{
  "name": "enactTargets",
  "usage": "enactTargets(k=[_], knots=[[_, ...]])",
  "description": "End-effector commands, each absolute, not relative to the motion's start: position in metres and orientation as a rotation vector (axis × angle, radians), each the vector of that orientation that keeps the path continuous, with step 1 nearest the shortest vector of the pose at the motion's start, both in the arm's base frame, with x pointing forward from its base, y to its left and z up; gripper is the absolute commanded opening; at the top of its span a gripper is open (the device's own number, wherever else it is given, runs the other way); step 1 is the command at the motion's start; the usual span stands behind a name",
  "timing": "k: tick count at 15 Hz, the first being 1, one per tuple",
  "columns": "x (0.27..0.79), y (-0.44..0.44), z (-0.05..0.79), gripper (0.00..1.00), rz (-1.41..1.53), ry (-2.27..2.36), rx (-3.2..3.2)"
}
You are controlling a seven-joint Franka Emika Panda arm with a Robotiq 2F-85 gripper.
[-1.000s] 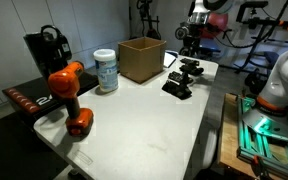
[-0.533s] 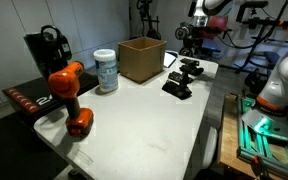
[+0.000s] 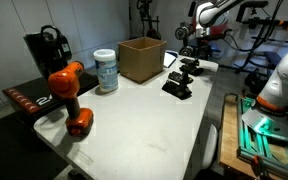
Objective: Pick up the second glove from the right and put it on the leftmost glove, pick up the glove to the right of the stacked glove and put it on the stack of gloves, pick up the rightmost glove and put it on the stack of gloves, pick up all the gloves and put them in the cardboard box
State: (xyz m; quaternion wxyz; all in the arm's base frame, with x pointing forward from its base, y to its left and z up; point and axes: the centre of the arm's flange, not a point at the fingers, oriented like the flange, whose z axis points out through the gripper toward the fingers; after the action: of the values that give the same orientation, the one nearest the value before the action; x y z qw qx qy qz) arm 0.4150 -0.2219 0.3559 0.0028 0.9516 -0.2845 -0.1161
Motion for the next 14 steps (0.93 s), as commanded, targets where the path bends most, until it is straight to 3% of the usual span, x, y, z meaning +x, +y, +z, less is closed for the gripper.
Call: enactTargets(k=[1, 7, 8, 14], knots=[[0.429, -0.243, 0.331, 1.0, -0.4, -0.859, 2.956], [0.445, -0.244, 0.297, 0.99, -0.392, -0.873, 2.971], [0.446, -0.245, 0.293, 0.81, -0.408, -0.871, 2.969], [0.451, -0.248, 0.279, 0.38, -0.455, -0.87, 2.992]])
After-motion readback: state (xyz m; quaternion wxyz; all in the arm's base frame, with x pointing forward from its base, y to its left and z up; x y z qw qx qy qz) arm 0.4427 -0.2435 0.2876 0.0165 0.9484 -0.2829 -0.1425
